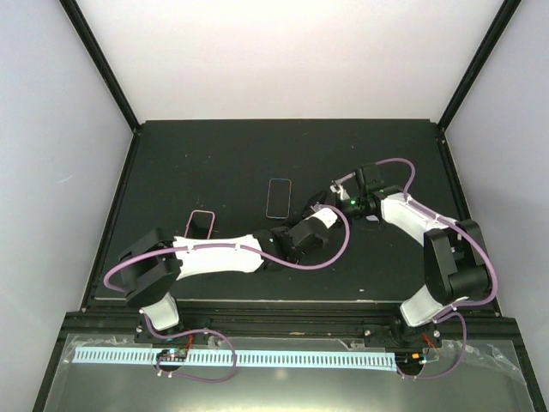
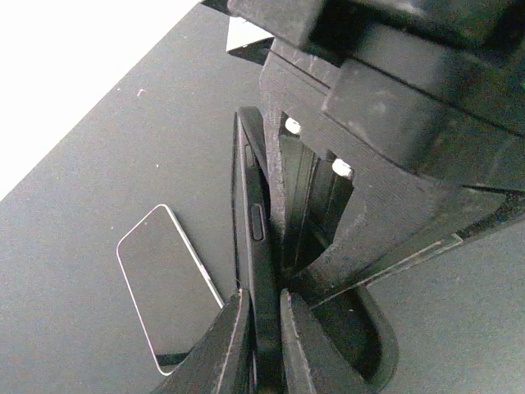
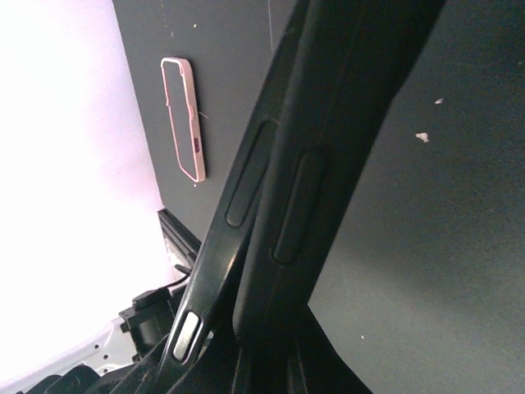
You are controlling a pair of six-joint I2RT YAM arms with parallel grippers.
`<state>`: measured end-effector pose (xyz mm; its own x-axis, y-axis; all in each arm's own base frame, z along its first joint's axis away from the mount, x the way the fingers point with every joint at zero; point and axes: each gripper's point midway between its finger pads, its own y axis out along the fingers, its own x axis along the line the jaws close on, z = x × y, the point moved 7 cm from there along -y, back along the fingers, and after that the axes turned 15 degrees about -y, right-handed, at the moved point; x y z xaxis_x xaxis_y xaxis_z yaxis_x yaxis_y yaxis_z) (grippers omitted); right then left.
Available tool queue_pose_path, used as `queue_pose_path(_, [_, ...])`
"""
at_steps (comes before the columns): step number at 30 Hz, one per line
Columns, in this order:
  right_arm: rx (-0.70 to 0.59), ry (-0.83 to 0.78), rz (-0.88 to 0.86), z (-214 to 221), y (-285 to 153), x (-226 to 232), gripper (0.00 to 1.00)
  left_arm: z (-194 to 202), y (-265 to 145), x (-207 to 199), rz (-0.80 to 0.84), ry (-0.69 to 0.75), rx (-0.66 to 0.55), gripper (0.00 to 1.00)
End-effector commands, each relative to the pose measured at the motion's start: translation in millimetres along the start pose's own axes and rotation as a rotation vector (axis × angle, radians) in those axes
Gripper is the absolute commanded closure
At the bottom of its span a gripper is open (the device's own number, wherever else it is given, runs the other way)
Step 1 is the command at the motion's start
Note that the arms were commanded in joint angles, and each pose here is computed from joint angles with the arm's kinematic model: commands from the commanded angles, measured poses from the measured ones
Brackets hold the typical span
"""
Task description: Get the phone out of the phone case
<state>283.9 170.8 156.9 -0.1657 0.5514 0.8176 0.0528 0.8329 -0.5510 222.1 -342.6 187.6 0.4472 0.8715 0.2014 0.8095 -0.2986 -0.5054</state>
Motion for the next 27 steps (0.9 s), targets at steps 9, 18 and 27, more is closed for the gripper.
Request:
queue_pose_path(9, [-0.211,-0.224,0.333,-3,-47,2,0.99,-61,-42,55,-0.049,-0.298,-0.166,0.98])
queue_pose_path(18, [-0.207,-0.244,0.356,-4,-53,7,0.99,-61,-56,94,0.05,-0.569,-0.226,0.98])
queue_pose_path(27, [-0.208,-0.256,0.409,-7,-57,0,0.99,-31,-66,143,0.124,-0.759,-0.269,0.98])
